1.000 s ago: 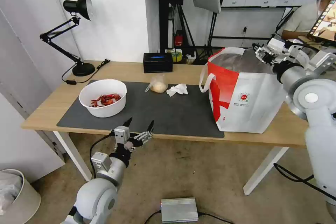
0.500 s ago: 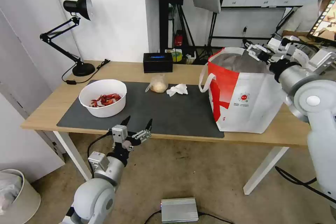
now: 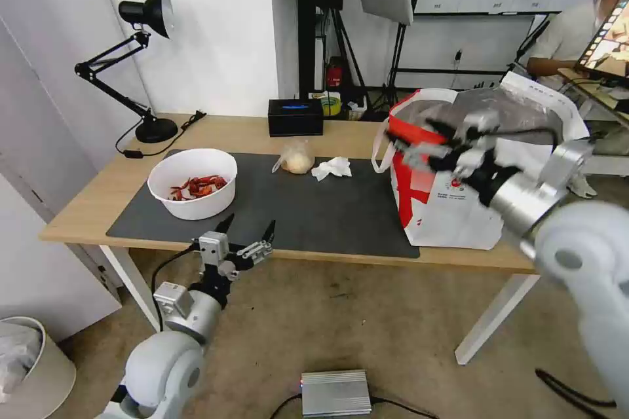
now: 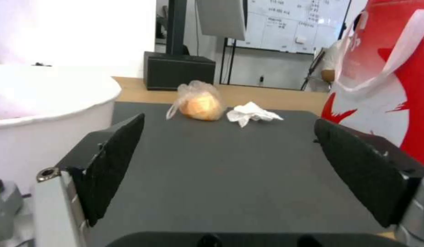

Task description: Pick up the trash from the table and place it into the takeout bag.

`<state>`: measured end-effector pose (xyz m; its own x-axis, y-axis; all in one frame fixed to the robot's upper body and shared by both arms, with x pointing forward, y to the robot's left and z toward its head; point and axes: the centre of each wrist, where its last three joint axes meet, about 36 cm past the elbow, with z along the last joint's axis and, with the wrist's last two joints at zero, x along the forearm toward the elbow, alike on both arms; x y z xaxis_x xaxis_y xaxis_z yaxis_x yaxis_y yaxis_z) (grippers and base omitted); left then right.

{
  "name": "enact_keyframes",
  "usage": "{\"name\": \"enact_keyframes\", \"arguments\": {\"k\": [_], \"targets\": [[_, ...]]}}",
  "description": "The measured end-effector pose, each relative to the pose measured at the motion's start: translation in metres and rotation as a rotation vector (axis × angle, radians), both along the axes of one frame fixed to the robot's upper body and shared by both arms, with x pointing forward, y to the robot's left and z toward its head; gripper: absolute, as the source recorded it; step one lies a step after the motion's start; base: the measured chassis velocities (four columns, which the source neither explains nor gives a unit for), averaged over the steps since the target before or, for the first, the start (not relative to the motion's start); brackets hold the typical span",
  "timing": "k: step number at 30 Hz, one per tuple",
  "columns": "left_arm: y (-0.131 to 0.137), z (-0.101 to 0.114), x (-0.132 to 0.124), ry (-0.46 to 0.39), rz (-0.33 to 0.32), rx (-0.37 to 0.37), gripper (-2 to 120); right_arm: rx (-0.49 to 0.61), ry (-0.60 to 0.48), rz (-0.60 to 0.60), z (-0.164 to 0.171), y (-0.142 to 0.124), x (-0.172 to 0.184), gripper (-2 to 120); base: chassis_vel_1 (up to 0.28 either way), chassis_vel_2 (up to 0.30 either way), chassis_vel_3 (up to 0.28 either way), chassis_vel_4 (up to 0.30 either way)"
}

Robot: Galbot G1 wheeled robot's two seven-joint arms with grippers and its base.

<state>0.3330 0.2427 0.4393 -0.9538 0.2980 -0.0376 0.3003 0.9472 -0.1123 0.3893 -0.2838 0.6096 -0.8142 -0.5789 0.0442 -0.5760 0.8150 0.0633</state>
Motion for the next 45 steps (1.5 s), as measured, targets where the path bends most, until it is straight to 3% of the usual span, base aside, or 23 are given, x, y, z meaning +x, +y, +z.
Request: {"name": "enact_keyframes", "arguments": {"k": [9,13,21,24,32,45], "targets": [[0.009,-0.004,0.000,0.005,-0.009,0.024,100,-0.060,0.026,-0.038,-0.048,0.012,-0.018,100,0.000,0.000,0.000,0.000],[0.016,-0.011,0.001,0.016,-0.010,0.030,100,0.012,-0.021,-0.110,-0.103,0.018,-0.035,100,0.000,0.000,0.000,0.000],[0.020,-0.024,-0.001,0.034,-0.010,0.034,100,0.076,-0.069,-0.164,-0.150,0.019,-0.049,100,0.000,0.000,0.000,0.000],[0.024,-0.042,-0.001,0.011,0.002,0.072,100,0.100,-0.068,-0.201,-0.178,0.015,-0.053,100,0.000,0.000,0.000,0.000],[0.034,-0.068,-0.003,0.008,0.010,0.089,100,0.092,-0.038,-0.211,-0.202,0.006,-0.052,100,0.000,0.000,0.000,0.000],[0.037,-0.078,-0.005,0.019,0.022,0.079,100,0.107,-0.002,-0.196,-0.217,0.015,-0.056,100,0.000,0.000,0.000,0.000]]}}
